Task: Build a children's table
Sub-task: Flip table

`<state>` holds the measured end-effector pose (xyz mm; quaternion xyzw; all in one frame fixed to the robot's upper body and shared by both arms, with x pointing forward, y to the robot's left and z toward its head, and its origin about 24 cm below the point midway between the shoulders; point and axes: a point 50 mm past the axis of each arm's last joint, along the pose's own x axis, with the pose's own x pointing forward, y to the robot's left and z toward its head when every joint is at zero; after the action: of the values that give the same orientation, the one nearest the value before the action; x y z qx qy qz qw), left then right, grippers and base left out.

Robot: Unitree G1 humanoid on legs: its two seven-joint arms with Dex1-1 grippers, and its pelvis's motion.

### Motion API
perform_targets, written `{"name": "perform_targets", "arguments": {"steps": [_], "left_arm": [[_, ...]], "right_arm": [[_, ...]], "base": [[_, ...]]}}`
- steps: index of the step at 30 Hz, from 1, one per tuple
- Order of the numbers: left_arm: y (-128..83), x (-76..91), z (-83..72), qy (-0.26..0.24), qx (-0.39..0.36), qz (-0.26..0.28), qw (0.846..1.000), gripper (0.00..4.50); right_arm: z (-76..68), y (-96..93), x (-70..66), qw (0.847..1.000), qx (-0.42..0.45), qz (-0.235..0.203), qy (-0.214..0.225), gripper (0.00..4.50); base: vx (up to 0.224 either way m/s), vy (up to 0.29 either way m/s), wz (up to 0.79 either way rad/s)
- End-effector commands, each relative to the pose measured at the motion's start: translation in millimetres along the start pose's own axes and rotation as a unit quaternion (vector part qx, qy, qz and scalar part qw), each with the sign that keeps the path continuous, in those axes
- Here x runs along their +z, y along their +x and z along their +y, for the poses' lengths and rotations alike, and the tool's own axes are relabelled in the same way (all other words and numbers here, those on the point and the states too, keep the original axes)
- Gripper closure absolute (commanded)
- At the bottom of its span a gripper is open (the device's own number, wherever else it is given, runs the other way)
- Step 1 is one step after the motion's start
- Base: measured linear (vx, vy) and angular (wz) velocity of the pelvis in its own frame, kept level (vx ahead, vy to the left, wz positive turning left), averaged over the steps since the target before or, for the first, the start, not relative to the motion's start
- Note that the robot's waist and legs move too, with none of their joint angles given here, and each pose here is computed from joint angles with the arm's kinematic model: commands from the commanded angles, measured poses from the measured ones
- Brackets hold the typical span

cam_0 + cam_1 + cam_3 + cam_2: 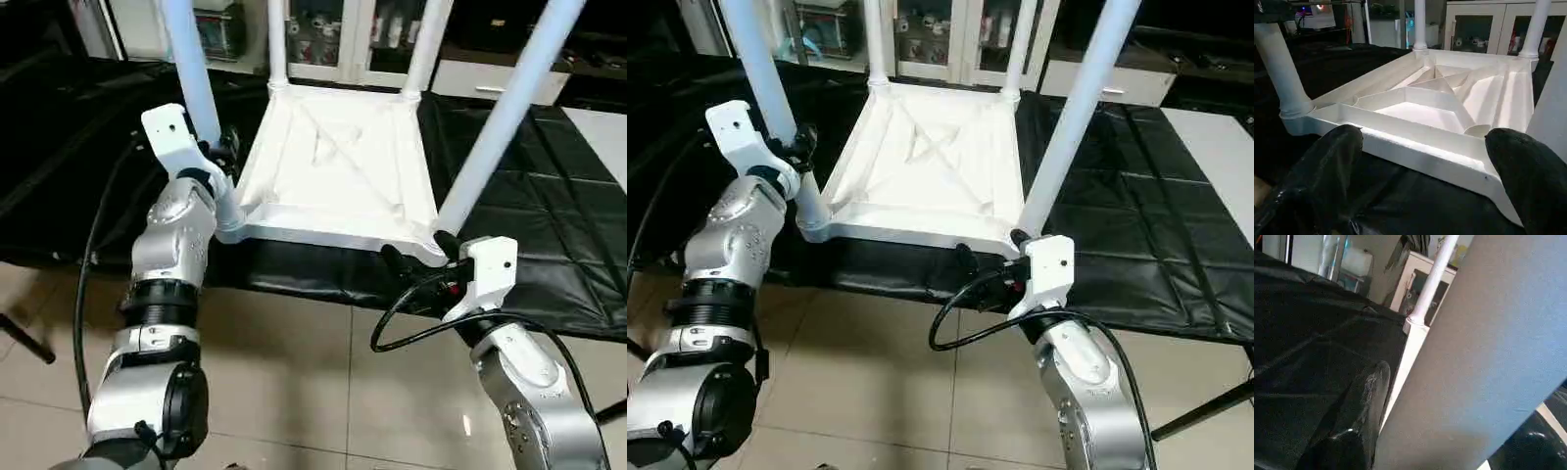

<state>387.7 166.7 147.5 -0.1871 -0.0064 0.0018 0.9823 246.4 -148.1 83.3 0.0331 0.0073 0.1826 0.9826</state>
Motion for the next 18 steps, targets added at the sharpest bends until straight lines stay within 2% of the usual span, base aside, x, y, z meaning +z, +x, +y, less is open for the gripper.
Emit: {"name": "perform_targets", "arguments": {"steps": [1, 4, 5, 8, 10, 11, 12, 13, 15, 18], "left_arm": [[1, 6.7, -15.0, -0.127, -0.026, -0.007, 0.992, 2.04], [-1, 6.4, -28.8, -0.191, -0.056, 0.005, 0.980, 2.05], [-2, 4.0, -32.8, -0.223, -0.059, 0.014, 0.973, 2.05], [-7, -4.5, -37.5, -0.262, -0.069, 0.035, 0.962, 2.05], [-8, -6.3, -38.2, -0.261, -0.071, 0.040, 0.962, 2.07], [-11, -11.9, -40.5, -0.256, -0.079, 0.052, 0.962, 2.09], [-11, -11.9, -40.5, -0.256, -0.079, 0.052, 0.962, 2.09], [-13, -14.2, -41.8, -0.256, -0.083, 0.057, 0.961, 2.12], [-16, -19.1, -44.0, -0.254, -0.086, 0.067, 0.961, 2.17], [-19, -21.3, -45.0, -0.258, -0.087, 0.075, 0.959, 2.19]], "right_arm": [[2.6, 1.7, -1.7, 1.000, 0.005, 0.003, 0.003, 0.00], [7.0, 4.9, -4.3, 1.000, 0.015, 0.011, 0.017, 0.00], [6.6, 7.5, -6.5, 0.999, 0.004, 0.015, 0.040, 0.00], [2.8, 13.5, -9.1, 0.994, -0.020, 0.013, 0.104, 0.00], [2.2, 14.7, -9.3, 0.994, -0.023, 0.012, 0.111, 0.00], [-0.4, 19.6, -8.3, 0.989, -0.035, 0.001, 0.141, 0.00], [-0.4, 19.6, -8.3, 0.989, -0.035, 0.001, 0.141, 0.00], [-2.3, 23.2, -7.0, 0.986, -0.042, -0.007, 0.160, 0.00], [-8.0, 33.9, -2.6, 0.974, -0.068, -0.028, 0.215, 0.00], [-11.7, 42.8, 2.4, 0.964, -0.075, -0.045, 0.252, 0.00]], "base": [[0.000, 0.000, 0.00], [0.000, 0.000, 0.00], [0.000, 0.000, 0.00], [0.000, 0.000, 0.00], [0.000, 0.000, 0.00], [0.000, 0.000, 0.00], [0.000, 0.000, 0.00], [0.000, 0.000, 0.00], [0.000, 0.000, 0.00], [0.000, 0.000, 0.00]]}}
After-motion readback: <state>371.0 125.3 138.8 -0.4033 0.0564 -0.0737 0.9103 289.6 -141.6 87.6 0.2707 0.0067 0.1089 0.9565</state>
